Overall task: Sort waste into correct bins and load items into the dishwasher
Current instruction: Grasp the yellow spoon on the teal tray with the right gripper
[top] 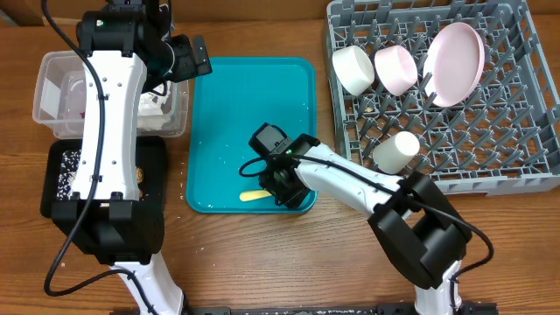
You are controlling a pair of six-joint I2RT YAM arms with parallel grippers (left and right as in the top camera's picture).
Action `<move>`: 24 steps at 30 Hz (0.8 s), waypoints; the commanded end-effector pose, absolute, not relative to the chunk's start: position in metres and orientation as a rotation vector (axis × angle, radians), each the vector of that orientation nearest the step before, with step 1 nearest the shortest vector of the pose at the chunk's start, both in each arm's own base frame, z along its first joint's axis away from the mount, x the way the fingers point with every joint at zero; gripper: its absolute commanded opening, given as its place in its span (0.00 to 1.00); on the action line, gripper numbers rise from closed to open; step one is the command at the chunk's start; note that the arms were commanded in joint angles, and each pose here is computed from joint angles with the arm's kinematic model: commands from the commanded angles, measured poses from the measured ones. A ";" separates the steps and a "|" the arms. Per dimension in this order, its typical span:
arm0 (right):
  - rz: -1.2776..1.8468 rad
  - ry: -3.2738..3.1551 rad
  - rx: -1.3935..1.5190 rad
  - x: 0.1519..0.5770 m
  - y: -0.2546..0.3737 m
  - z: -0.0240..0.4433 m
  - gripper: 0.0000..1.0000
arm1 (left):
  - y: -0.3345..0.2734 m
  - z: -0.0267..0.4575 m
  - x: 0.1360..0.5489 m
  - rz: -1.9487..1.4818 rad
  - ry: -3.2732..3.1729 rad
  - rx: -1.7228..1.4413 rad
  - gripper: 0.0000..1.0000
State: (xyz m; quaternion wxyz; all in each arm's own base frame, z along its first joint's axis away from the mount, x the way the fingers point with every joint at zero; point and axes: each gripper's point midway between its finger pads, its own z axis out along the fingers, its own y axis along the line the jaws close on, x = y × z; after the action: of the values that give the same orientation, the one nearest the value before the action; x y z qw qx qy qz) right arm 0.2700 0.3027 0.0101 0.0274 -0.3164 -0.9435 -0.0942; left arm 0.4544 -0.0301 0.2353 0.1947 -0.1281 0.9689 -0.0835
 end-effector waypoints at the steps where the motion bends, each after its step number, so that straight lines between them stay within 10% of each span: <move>1: -0.283 -2.901 -0.979 0.266 0.303 0.007 0.41 | -0.030 0.239 0.455 -0.237 2.704 -0.366 1.00; 4: -0.280 -2.928 -0.976 0.271 0.303 0.003 0.08 | -0.030 0.239 0.455 -0.237 2.704 -0.366 1.00; 13: -0.334 -3.010 -0.784 0.283 0.307 -0.004 0.04 | -0.030 0.239 0.455 -0.237 2.704 -0.366 1.00; 24: -0.713 -3.159 0.152 0.334 0.325 0.057 0.04 | -0.029 0.239 0.455 -0.237 2.704 -0.367 1.00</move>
State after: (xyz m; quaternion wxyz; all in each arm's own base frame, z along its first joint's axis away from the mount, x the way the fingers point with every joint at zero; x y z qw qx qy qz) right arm 0.3047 0.3234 0.0223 -0.0023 -0.0651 -0.9802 -0.1868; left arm 0.4545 -0.0301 0.2354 0.1949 -0.1281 0.9688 -0.0835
